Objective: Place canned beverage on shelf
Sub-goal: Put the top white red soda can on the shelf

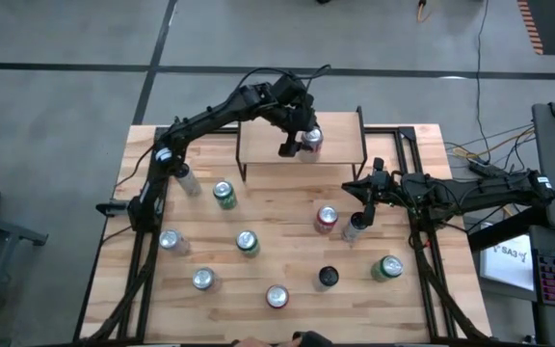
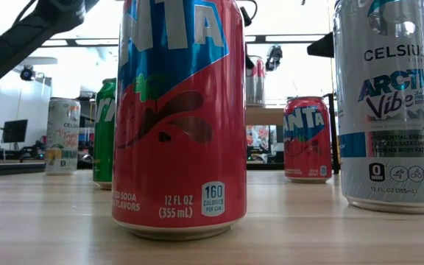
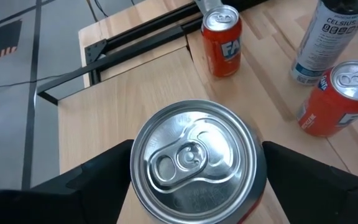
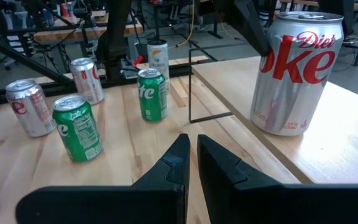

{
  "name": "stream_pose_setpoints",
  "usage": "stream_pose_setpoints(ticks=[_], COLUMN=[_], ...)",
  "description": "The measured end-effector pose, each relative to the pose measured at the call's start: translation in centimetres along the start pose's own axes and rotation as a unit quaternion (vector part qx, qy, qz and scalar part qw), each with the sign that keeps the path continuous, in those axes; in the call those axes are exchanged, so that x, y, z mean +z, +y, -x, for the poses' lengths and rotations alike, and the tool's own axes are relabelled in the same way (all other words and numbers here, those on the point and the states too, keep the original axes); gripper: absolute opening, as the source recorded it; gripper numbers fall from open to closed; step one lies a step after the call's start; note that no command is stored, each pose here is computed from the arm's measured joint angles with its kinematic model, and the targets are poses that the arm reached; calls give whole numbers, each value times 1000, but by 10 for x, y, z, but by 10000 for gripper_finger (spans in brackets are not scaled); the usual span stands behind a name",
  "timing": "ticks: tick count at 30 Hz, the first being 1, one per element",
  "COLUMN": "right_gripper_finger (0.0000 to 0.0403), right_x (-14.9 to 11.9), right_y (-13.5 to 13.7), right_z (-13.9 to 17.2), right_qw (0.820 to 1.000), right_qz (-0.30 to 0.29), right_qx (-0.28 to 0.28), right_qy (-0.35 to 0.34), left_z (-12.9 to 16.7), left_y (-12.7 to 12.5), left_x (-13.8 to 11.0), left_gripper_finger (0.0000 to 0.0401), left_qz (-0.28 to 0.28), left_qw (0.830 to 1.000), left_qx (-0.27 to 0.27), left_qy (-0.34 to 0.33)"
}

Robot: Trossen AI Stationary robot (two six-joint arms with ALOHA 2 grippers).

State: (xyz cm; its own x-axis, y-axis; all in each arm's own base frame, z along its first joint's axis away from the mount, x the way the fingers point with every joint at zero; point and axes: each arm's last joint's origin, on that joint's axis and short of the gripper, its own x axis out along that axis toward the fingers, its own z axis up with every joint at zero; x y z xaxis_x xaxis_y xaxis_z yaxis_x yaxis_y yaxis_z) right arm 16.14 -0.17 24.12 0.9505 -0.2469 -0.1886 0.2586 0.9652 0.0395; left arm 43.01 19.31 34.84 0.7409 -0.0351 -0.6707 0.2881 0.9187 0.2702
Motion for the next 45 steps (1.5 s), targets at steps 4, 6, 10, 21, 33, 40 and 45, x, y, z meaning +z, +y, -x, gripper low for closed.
stream_pose_setpoints(ticks=[4,6,10,21,33,40,45], right_gripper_finger=[22,22,22,22,22,22,22], right_x=[0,0,0,0,0,1,4], right_y=[0,0,0,0,0,0,0], right_z=[0,0,0,0,0,0,0], right_qw=[1000,1000,1000,1000,1000,1000,1000], right_qz=[-5,-5,-5,-4,-7,-13,-17], right_qx=[0,0,0,0,0,0,2], right_qy=[0,0,0,-1,-1,-3,-20], left_z=[0,0,5,21,68,85,84], left_y=[0,1,3,1,-7,-27,-50], left_x=[-1,-1,-1,2,12,15,28], left_gripper_finger=[337,337,338,339,339,298,190], left_qz=[1,1,3,4,43,73,58], left_qw=[1000,1000,1000,1000,998,997,997], left_qx=[3,4,14,19,47,-7,-41], left_qy=[3,4,10,13,21,39,42])
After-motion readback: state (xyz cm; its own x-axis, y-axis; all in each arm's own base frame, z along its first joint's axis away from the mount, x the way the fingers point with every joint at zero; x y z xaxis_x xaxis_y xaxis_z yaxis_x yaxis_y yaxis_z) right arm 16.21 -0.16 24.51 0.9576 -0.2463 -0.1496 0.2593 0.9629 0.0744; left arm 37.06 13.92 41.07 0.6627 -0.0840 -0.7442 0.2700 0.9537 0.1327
